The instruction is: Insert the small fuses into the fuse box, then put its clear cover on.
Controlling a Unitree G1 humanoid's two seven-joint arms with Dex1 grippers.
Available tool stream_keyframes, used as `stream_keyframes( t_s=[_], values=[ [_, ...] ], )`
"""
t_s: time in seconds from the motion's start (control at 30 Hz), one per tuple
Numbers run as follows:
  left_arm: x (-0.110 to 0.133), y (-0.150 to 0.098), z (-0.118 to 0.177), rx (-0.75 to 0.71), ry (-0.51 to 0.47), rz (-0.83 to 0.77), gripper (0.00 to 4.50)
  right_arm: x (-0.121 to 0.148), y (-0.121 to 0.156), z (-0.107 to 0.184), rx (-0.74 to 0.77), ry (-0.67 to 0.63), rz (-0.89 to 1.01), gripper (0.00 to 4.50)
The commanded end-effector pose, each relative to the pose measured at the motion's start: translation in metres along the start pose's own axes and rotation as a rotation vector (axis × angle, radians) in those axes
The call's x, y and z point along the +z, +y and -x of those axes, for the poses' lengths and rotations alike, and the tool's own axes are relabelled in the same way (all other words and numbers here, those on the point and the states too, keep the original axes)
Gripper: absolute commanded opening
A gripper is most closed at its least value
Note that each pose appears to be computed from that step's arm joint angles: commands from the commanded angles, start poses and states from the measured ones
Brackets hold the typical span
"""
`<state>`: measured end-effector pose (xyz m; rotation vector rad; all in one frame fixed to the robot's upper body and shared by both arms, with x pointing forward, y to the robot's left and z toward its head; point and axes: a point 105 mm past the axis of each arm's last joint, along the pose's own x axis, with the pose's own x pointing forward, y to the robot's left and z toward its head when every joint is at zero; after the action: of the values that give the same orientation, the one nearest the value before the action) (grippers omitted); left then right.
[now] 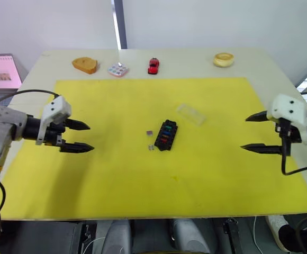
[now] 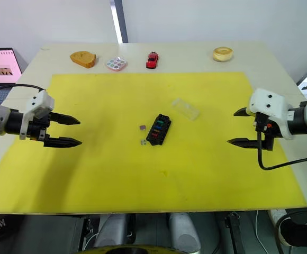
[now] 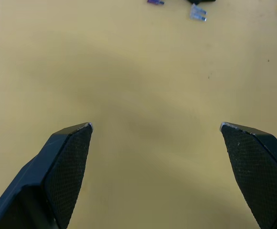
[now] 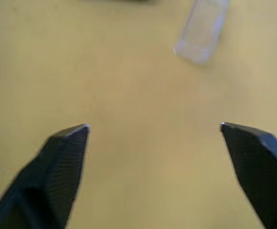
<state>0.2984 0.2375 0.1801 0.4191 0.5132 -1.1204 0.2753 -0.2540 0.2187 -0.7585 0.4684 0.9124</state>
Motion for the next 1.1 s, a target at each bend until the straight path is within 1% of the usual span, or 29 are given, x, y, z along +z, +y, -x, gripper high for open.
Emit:
stream_keyframes(
  t_s=[0.03, 0.17, 0.23, 0.3, 0.4, 0.43, 0.5, 0.53, 0.6, 0.63, 0.7, 0.8, 0.87, 1.1],
  values=[
    [0.01, -0.003, 0.003, -0.007, -0.032, -0.03, 4.5, 0.015, -0.003, 0.009, -0.047, -0.03, 0.059, 4.48],
    [0.017, -0.012, -0.013, -0.06, -0.067, -0.022, 4.5, 0.029, -0.001, 0.001, -0.052, -0.082, 0.088, 4.48],
    [0.026, -0.023, -0.03, -0.123, -0.13, 0.046, 4.5, 0.046, 0.003, -0.008, -0.041, -0.142, 0.108, 4.48],
    [0.033, -0.036, -0.05, -0.197, -0.2, 0.169, 4.5, 0.064, 0.011, -0.019, -0.014, -0.206, 0.136, 4.48],
    [0.037, -0.046, -0.069, -0.238, -0.242, 0.31, 4.5, 0.079, 0.017, -0.029, -0.001, -0.253, 0.156, 4.48],
    [0.038, -0.049, -0.081, -0.251, -0.267, 0.407, 4.5, 0.086, 0.021, -0.033, 0.014, -0.276, 0.163, 4.48],
    [0.038, -0.055, -0.096, -0.267, -0.287, 0.512, 4.5, 0.096, 0.028, -0.038, 0.034, -0.305, 0.174, 4.48],
    [0.038, -0.058, -0.1, -0.291, -0.286, 0.576, 4.25, 0.098, 0.03, -0.039, 0.039, -0.311, 0.18, 4.5],
    [0.038, -0.062, -0.102, -0.316, -0.287, 0.661, 3.59, 0.1, 0.032, -0.041, 0.04, -0.313, 0.181, 4.5],
    [0.039, -0.06, -0.105, -0.323, -0.296, 0.731, 3.14, 0.1, 0.035, -0.042, 0.052, -0.314, 0.18, 4.5],
    [0.036, -0.06, -0.113, -0.341, -0.3, 0.843, 3.14, 0.1, 0.039, -0.042, 0.058, -0.316, 0.176, 4.5],
    [0.03, -0.061, -0.12, -0.33, -0.283, 0.903, 3.14, 0.1, 0.039, -0.043, 0.042, -0.317, 0.168, 4.5],
    [0.027, -0.058, -0.126, -0.326, -0.289, 0.97, 3.14, 0.099, 0.041, -0.042, 0.045, -0.317, 0.168, 4.5],
    [0.026, -0.055, -0.146, -0.283, -0.266, 1.043, 3.14, 0.098, 0.041, -0.041, 0.035, -0.318, 0.167, 4.5]
  ],
)
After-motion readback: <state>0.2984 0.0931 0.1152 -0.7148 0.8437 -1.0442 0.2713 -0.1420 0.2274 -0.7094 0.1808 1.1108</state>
